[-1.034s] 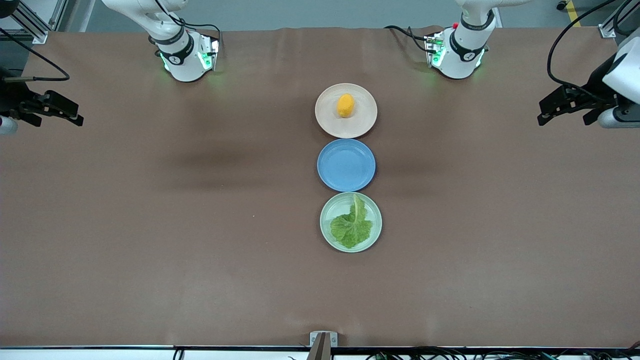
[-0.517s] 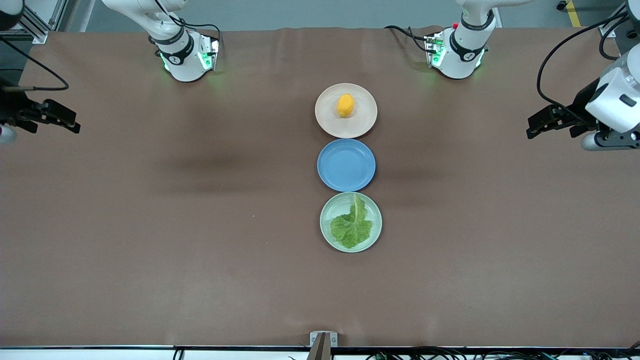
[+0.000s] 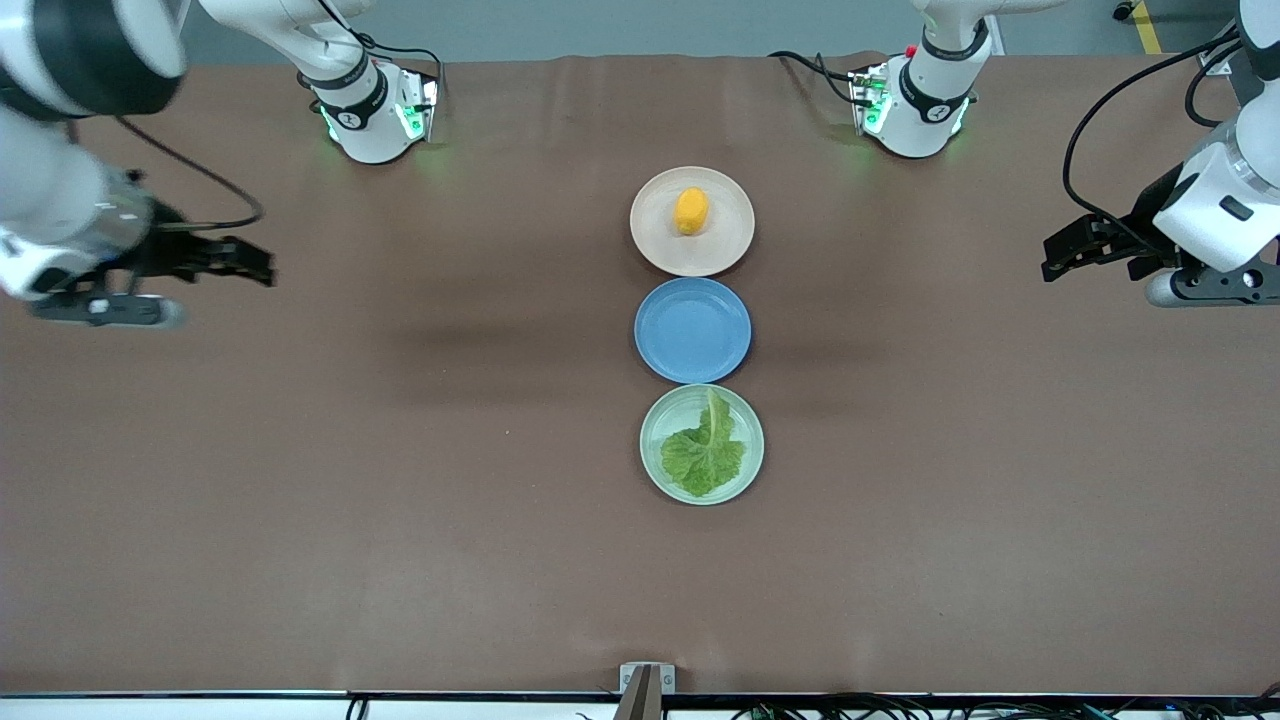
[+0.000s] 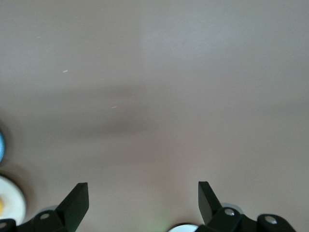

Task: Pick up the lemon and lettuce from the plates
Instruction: 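Move the right gripper over the lemon on the cream plate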

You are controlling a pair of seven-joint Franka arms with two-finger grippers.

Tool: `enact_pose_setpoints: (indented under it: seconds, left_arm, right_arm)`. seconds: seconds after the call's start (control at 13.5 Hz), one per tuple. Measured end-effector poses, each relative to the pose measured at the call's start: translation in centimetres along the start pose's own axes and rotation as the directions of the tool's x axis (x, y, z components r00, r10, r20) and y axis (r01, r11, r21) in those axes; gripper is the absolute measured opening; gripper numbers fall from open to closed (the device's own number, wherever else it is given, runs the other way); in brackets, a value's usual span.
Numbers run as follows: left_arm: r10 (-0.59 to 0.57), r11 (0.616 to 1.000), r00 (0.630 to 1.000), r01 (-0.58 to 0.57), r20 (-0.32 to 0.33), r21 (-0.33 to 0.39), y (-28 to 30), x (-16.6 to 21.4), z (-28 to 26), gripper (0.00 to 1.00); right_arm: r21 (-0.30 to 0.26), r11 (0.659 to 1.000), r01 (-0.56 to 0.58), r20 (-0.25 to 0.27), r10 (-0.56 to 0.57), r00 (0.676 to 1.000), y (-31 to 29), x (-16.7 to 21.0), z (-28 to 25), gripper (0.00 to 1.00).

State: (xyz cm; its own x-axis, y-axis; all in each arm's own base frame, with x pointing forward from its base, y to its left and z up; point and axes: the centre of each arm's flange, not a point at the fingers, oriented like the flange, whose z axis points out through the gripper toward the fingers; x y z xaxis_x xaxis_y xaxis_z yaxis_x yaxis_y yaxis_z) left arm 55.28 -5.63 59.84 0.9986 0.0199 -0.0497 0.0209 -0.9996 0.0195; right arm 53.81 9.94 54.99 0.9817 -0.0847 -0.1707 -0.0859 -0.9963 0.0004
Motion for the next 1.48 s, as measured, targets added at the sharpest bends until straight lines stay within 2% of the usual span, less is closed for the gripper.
enact_pose_setpoints:
  seconds: [0.22,0.37,0.59,0.74,0.89,1.11,1.48]
  left_arm:
    - [-0.010,1.000,1.000,0.010,0.003,0.000,0.7,0.2,0.3,1.00]
    - [-0.011,1.000,1.000,0.011,0.006,0.000,0.6,0.2,0.5,1.00]
    - [-0.016,1.000,1.000,0.016,0.006,0.000,0.4,0.3,0.5,1.00]
    - [-0.018,1.000,1.000,0.018,0.005,0.000,0.3,0.3,0.4,1.00]
    - [-0.018,1.000,1.000,0.018,0.002,-0.001,0.2,0.3,0.2,1.00]
    - [-0.018,1.000,1.000,0.018,0.006,0.000,0.2,0.1,-0.1,1.00]
    - [-0.018,1.000,0.999,0.018,0.028,0.003,0.2,-0.2,0.0,1.00]
  right_arm:
    - [0.021,0.999,-0.035,-0.008,0.035,0.999,-9.1,-2.8,1.5,1.00]
    - [0.040,0.997,-0.069,-0.034,0.070,0.997,-14.7,-4.9,3.7,1.00]
    - [0.053,0.993,-0.102,-0.070,0.106,0.992,-24.0,-10.0,7.9,1.00]
    - [0.068,0.988,-0.136,-0.085,0.141,0.986,-28.1,-12.3,10.0,1.00]
    - [0.075,0.986,-0.145,-0.092,0.152,0.984,-30.2,-13.3,11.4,1.00]
    - [0.055,0.987,-0.149,-0.082,0.153,0.985,-31.2,-13.7,13.0,1.00]
    - [0.037,0.985,-0.169,-0.070,0.171,0.983,-31.0,-13.6,12.7,1.00]
